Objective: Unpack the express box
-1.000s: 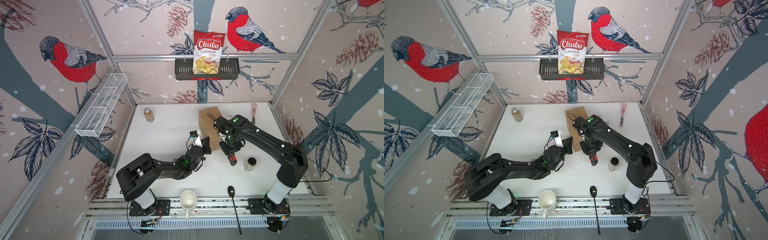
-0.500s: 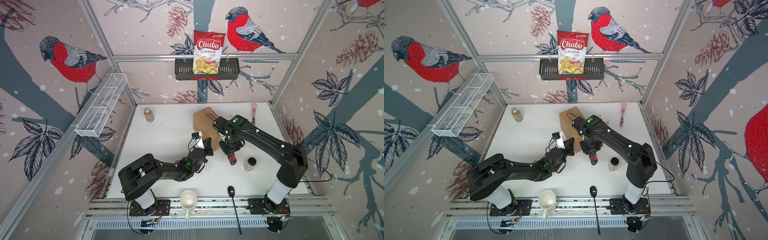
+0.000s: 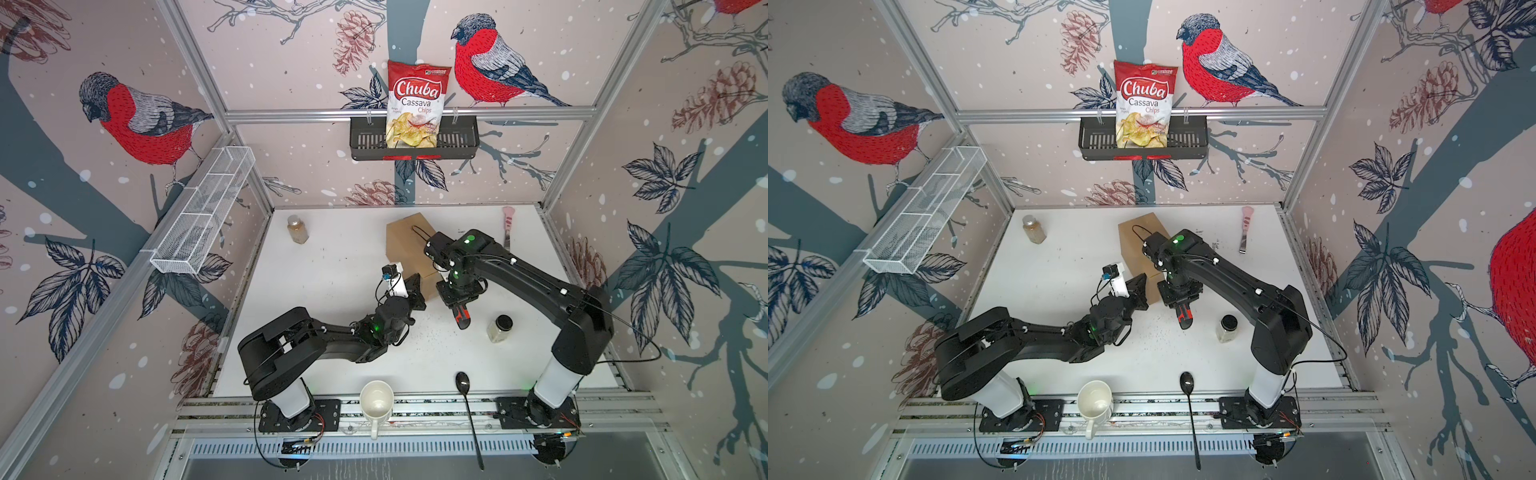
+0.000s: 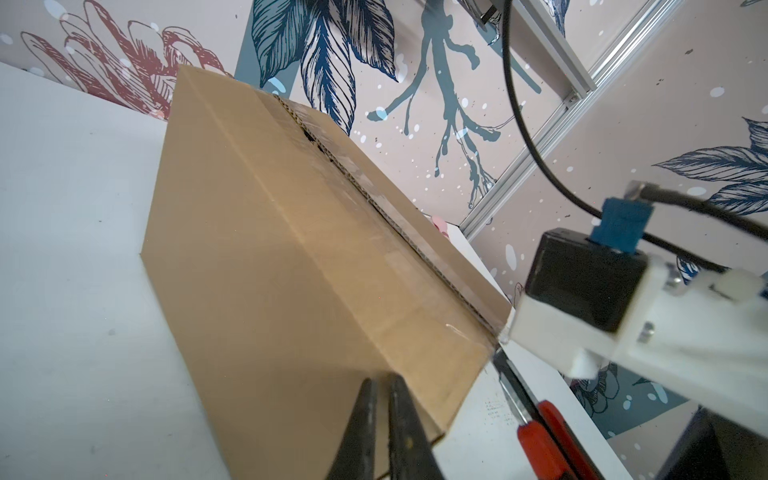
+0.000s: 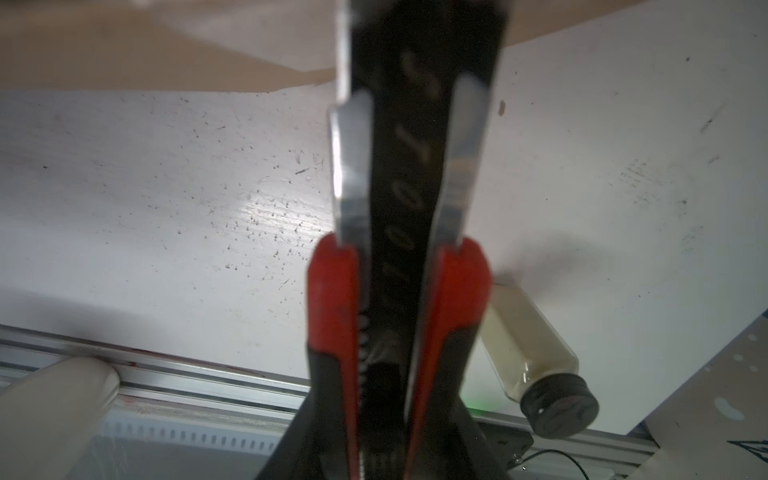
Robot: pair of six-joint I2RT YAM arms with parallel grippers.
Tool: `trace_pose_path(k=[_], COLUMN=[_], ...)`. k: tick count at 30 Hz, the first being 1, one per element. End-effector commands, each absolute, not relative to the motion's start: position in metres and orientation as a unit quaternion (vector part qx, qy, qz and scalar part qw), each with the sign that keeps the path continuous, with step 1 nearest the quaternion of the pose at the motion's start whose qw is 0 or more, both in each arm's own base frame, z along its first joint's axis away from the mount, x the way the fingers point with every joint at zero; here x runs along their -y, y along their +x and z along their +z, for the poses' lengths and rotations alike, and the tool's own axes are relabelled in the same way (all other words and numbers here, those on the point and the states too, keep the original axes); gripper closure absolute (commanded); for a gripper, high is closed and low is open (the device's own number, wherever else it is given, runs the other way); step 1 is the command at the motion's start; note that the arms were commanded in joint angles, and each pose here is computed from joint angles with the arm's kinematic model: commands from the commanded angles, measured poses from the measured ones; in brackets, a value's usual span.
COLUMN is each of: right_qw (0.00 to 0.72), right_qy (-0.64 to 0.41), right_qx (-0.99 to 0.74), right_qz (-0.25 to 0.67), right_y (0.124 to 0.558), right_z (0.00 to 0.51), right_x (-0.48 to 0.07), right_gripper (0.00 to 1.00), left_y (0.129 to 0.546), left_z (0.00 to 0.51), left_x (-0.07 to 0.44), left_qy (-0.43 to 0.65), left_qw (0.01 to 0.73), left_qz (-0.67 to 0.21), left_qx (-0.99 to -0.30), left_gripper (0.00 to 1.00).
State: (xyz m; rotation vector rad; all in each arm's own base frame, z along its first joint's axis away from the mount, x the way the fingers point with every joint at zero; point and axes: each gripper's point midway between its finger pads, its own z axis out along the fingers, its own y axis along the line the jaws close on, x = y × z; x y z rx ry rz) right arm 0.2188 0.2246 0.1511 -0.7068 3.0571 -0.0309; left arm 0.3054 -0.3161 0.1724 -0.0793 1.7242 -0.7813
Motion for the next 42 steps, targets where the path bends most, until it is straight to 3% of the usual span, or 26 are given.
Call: trace_pose_path(k=[1,42], right_qw=[-0.025,-0.019], right_qy=[-0.268,-0.288], right_qx=[-0.961,-0.955], right_qz=[0.059,0.063], right_y=[0.205,0.204], right_z=[0.151,0.154], right_x=[-0.248,-0.263], right_gripper=[1.0,1.0], left_y=[0.298,0.295], left_z=[0.2,0.202], left_x=[0.322,0.34], left_qy=[-0.032,-0.023], left_qw=[0.6,0.595], left_qz=[-0.384,-0.406], left_qx=[-0.701,-0.693], left_gripper=[0.88,0.89])
